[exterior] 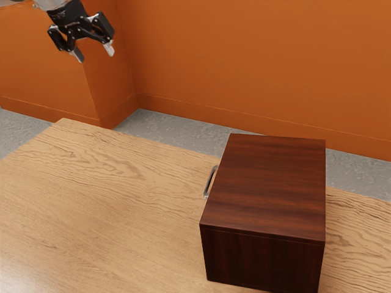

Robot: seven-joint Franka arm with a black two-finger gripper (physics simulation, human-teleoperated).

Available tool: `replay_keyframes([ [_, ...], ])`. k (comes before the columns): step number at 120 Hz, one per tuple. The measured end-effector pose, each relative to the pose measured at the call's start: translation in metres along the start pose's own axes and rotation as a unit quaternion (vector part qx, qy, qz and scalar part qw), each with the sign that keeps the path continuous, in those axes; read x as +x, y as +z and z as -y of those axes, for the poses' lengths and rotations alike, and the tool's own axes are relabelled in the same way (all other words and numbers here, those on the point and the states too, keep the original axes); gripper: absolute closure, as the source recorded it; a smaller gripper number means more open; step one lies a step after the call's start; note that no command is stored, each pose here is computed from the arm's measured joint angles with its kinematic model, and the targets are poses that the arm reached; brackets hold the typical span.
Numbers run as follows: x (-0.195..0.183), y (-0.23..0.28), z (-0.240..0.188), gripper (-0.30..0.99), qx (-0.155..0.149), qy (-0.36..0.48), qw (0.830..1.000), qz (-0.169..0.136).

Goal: Pull the drawer handle with one arm to open the drawer

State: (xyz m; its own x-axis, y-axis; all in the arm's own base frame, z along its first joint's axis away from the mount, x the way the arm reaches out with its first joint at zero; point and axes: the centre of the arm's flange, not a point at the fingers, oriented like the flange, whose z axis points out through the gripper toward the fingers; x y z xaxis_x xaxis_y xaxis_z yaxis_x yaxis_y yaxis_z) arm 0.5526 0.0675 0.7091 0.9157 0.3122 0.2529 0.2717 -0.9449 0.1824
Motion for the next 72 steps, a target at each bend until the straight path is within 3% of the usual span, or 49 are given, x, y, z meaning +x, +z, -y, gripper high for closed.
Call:
replay_keyframes([
  [24,-0.015,0.013,-0.003,0.03,0.026,0.040,0.997,0.059],
  [37,-0.041,0.131,0.015,0.04,-0.002,-0.001,0.989,0.147],
  [43,-0.056,0.175,0.023,0.05,-0.017,-0.026,0.986,0.165],
  [72,-0.066,0.242,0.035,0.10,-0.046,-0.062,0.989,0.128],
])
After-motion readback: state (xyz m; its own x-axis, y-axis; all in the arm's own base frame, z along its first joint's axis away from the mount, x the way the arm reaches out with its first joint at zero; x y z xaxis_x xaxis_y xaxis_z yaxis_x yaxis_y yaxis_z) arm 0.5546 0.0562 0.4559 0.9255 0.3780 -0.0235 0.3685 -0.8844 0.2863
